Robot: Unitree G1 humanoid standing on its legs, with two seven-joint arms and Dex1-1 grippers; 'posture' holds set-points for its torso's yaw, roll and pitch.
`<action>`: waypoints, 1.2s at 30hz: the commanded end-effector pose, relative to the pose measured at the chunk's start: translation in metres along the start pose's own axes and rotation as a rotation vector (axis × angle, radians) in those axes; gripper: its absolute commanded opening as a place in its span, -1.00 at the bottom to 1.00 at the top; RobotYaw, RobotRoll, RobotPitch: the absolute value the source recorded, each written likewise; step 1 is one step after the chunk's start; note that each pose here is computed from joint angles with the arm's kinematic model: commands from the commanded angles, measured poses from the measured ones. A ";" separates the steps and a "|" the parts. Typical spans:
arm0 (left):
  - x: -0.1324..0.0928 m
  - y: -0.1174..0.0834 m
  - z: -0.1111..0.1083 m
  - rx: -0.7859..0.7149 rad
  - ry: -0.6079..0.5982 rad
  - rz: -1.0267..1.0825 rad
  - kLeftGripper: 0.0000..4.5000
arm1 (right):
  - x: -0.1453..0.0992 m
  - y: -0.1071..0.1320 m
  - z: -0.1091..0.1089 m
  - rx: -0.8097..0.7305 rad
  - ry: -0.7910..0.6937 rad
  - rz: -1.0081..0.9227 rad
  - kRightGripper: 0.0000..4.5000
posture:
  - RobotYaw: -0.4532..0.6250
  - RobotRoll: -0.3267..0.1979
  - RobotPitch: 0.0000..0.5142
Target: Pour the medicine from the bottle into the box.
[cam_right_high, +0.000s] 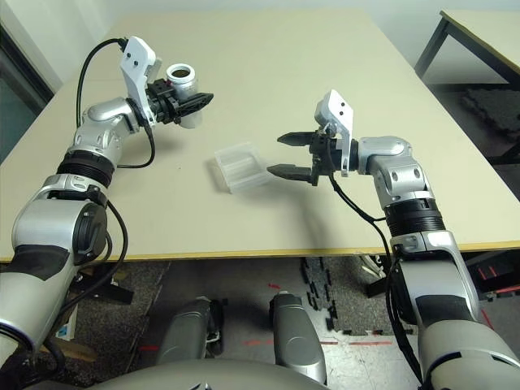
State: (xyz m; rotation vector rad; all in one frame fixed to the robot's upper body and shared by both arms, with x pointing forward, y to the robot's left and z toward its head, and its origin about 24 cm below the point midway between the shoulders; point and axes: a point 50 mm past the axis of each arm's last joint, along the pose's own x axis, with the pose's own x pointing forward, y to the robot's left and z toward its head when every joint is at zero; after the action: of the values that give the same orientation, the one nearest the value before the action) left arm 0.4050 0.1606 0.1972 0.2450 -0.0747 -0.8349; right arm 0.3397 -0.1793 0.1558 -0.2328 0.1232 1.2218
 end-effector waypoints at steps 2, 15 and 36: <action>0.004 -0.003 -0.001 0.252 0.113 -0.004 0.19 | 0.000 0.000 -0.007 0.024 -0.006 -0.020 1.00 | -0.59 0.25 -0.79; 0.052 -0.064 0.009 1.763 0.242 -0.559 0.19 | 0.004 -0.006 -0.004 0.086 -0.078 -0.041 1.00 | -0.52 0.25 -0.79; 0.073 -0.070 0.021 1.953 0.375 -0.609 0.19 | 0.009 -0.004 -0.006 0.110 -0.131 -0.070 1.00 | -0.60 0.25 -0.73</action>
State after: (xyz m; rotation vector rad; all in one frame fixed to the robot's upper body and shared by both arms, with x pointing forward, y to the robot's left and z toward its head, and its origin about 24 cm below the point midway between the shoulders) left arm 0.3977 0.0514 0.1969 2.4293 -0.5687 -1.0628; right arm 0.3470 -0.1724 0.1472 -0.0777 0.0815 1.1647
